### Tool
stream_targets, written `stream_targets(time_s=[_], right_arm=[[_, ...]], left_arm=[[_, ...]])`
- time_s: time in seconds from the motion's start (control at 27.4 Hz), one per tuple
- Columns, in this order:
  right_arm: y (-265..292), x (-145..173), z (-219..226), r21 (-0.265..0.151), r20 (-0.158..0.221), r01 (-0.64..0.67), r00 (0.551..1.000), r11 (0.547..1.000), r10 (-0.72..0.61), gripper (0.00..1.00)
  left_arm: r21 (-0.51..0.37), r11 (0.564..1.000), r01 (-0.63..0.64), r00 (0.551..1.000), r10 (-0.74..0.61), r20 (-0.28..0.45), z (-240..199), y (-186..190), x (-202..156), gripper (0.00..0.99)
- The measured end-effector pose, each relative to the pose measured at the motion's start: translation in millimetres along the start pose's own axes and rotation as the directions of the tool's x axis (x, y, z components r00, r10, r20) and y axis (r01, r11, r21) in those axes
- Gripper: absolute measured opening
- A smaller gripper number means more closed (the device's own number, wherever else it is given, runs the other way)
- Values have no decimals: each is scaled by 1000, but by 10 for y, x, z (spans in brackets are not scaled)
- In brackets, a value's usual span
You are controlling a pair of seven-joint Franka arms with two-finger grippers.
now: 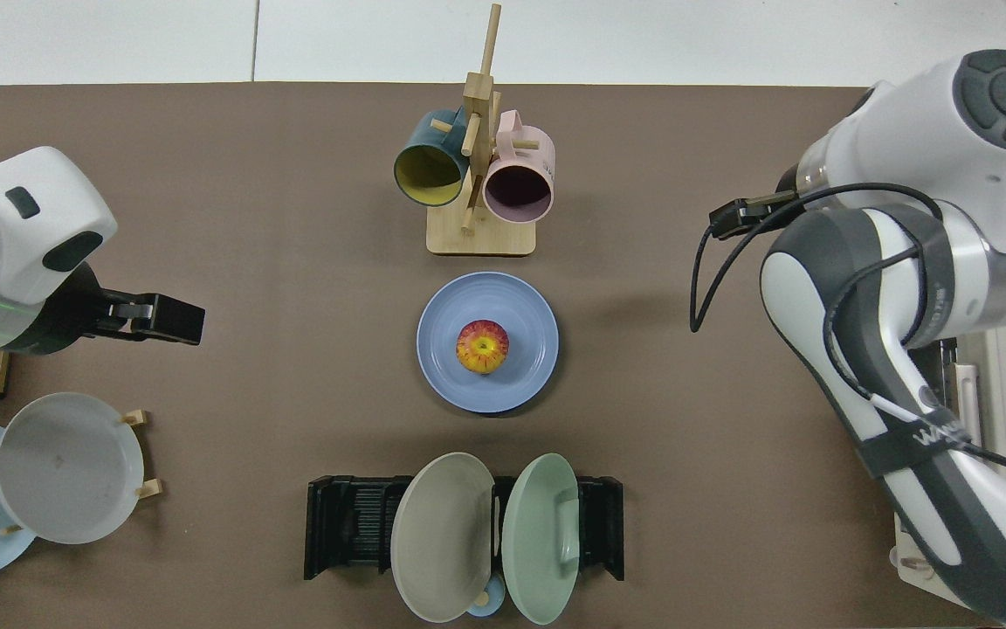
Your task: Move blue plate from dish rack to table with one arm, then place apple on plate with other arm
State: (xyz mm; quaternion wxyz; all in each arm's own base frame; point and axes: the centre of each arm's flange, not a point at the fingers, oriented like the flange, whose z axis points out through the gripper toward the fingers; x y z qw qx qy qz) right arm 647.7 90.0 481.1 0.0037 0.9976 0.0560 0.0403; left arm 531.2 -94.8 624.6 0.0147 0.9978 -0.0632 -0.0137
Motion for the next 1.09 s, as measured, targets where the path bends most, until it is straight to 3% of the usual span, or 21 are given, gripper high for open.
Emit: stream_targets(time_s=[0.55, 0.77, 1.09], right_arm=[[579, -748, -649, 4, -40, -47, 998, 999, 47, 1000], [567, -764, -940, 6, -31, -47, 998, 999, 47, 1000], [574, -701, -852, 4, -8, -81, 997, 997, 81, 1000]], left_arm=[[-1, 999, 41, 999, -41, -1, -8, -223, 6, 991], [-1, 999, 40, 999, -40, -1, -7, -216, 6, 991], [-1, 999, 40, 999, -40, -1, -7, -216, 6, 991]])
